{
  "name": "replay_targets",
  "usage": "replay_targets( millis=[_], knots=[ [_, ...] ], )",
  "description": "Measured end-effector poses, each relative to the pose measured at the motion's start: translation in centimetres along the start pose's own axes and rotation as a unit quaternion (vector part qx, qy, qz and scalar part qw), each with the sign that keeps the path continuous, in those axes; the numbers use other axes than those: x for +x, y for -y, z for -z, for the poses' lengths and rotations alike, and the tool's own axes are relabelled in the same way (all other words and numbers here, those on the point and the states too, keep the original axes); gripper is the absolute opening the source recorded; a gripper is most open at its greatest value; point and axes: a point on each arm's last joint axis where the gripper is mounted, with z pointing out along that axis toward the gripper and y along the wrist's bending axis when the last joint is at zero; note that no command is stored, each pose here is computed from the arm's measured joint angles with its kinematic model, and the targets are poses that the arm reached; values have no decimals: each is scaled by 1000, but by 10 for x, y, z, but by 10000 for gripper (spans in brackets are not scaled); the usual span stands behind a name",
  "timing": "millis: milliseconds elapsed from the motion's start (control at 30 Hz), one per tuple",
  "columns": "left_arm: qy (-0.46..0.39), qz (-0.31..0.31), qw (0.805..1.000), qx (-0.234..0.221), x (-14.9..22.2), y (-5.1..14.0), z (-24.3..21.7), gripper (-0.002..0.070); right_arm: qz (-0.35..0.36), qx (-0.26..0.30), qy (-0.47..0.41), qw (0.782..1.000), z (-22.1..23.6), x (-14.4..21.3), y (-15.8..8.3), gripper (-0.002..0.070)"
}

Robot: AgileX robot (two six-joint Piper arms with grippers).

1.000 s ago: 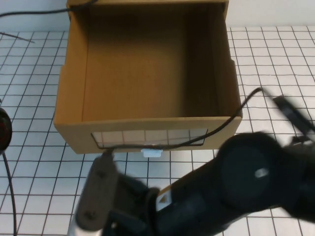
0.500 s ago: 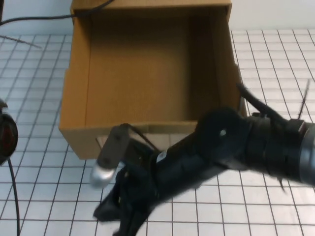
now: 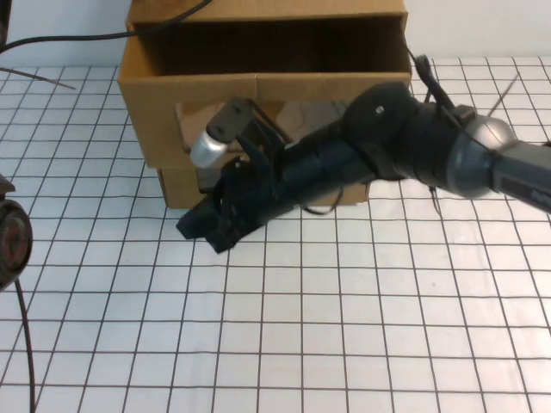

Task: Close the shoe box

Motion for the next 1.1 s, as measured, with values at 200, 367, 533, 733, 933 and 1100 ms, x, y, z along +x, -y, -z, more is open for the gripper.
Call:
replay_targets(
  millis=[200, 367, 533, 733, 933, 1100],
  knots=[
    [1, 0, 1000, 0, 0, 0, 0, -6, 1, 10, 3, 1000, -10, -17, 37, -10],
    [1, -2, 1000, 0, 0, 0, 0, -6, -21, 13, 24, 999, -5, -31, 61, -13],
    [1, -2, 1000, 0, 0, 0, 0, -6, -52, 14, 30, 998, 4, -32, 73, -13],
    [2, -3, 1000, 1, 0, 0, 0, -6, -51, -24, -7, 998, 6, -28, 67, -13],
    [8, -19, 1000, 13, -6, 22, 19, -5, -15, -57, -37, 998, 25, -42, 38, -13],
    [46, -71, 996, 27, -17, 71, 62, -5, 40, -32, 25, 998, 92, -90, -13, -13]
  ],
)
